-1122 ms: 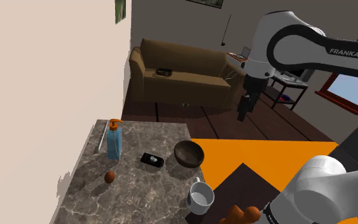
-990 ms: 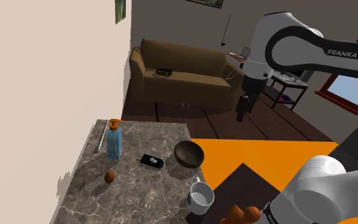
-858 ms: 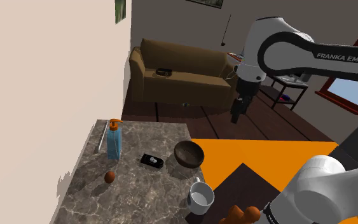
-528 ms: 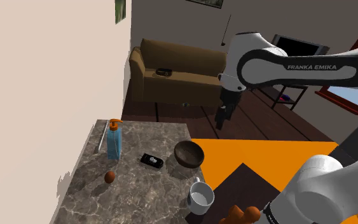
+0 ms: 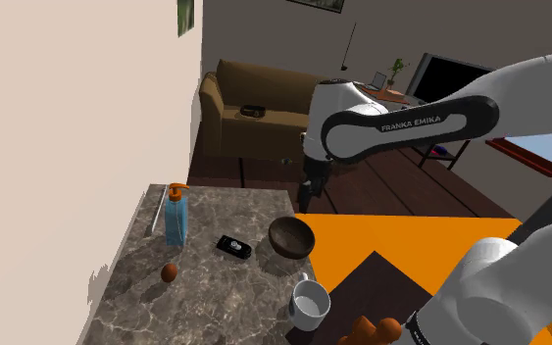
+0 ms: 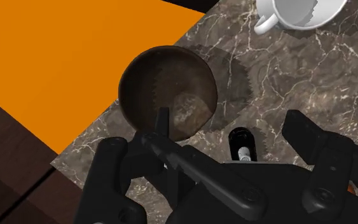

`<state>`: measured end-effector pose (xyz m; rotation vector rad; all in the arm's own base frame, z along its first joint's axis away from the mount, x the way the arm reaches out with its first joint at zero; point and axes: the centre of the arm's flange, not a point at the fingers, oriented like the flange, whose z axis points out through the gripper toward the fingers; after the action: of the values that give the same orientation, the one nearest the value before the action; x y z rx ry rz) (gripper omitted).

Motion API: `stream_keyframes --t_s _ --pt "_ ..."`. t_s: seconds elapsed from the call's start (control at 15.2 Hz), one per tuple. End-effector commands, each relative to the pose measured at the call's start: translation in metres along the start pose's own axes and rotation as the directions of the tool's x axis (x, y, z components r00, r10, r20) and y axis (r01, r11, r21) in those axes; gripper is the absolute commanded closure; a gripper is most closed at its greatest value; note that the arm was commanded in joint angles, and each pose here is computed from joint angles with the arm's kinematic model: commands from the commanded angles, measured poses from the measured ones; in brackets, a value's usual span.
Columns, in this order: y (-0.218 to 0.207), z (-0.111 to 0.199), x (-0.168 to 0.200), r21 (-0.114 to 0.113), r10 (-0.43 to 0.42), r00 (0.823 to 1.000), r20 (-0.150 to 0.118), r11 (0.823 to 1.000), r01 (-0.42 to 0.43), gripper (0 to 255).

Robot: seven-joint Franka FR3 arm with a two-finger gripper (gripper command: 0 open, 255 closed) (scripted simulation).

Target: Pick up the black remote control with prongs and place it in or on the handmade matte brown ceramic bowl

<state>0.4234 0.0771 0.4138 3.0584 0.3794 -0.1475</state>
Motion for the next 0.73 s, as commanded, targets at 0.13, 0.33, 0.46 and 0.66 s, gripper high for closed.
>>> stream_keyframes --t_s 0.13,0.33,0.46,0.66 --pt "-0.018 0.033 0.036 0.001 -0.035 0.999 -0.011 0.999 0.035 0" --pt "-0.032 0.057 0.063 0.001 -0.060 0.998 -0.018 0.998 0.060 0" --pt "-0.042 0.073 0.081 0.001 -0.077 0.997 -0.023 0.997 0.078 0" --pt "-0.057 0.097 0.108 0.001 -0.103 0.994 -0.029 0.995 0.103 0"
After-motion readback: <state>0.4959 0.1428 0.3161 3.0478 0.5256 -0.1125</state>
